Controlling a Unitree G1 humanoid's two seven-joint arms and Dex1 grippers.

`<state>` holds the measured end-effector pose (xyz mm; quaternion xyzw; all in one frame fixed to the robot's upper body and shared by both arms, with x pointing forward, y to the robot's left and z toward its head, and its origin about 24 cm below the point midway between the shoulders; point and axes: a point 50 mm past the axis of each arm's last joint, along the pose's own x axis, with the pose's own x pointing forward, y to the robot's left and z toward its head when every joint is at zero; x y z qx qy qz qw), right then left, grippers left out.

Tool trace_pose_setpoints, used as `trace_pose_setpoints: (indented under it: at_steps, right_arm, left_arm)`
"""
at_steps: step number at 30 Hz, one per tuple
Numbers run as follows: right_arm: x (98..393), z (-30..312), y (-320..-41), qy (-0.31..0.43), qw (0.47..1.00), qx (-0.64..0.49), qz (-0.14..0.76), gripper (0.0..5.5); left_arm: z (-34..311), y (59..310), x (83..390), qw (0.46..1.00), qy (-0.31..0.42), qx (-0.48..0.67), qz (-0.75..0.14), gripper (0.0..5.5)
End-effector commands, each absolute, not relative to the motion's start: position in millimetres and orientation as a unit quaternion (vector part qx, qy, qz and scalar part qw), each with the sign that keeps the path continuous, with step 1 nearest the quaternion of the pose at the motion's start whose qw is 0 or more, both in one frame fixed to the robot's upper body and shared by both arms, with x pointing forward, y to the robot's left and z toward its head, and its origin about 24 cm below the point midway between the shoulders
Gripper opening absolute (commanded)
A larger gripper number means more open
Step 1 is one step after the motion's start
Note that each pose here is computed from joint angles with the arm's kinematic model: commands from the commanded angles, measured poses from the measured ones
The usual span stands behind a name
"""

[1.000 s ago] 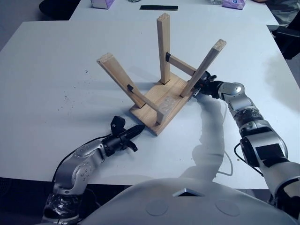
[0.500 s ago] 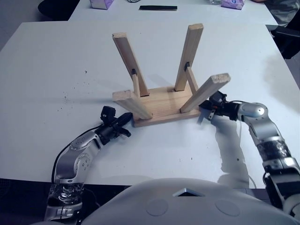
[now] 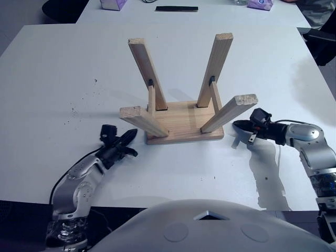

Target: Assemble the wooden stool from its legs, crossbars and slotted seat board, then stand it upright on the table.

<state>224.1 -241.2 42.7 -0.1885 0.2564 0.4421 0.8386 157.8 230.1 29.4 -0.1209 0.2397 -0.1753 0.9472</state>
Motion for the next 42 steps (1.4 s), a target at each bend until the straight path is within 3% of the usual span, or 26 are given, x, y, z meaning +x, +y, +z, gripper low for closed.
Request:
trace_pose_setpoints:
  at_steps: [1, 4, 10, 33, 42]
  right_arm:
    - [214.6, 42.4, -242.3, 0.261, 0.824, -0.203, 0.459, 0.0]
    - [211.9, 37.7, -236.9, 0.259, 0.822, -0.205, 0.464, 0.0]
    - [202.1, 33.4, -218.8, 0.258, 0.797, -0.184, 0.515, 0.0]
    - [211.7, 37.1, -208.0, 0.242, 0.799, -0.178, 0.521, 0.0]
    - [195.6, 63.4, -194.5, 0.211, 0.788, -0.099, 0.57, 0.0]
  left_arm:
    - [36.8, 227.7, 135.7, 0.932, 0.269, -0.111, -0.217, 0.02]
    - [32.6, 219.4, 127.0, 0.917, 0.292, -0.105, -0.25, 0.02]
    - [20.1, 213.9, 138.9, 0.916, 0.298, -0.083, -0.257, 0.02]
    - [20.0, 202.2, 151.2, 0.903, 0.283, -0.084, -0.312, 0.02]
    - [48.7, 189.6, 151.8, 0.897, 0.227, -0.091, -0.369, 0.02]
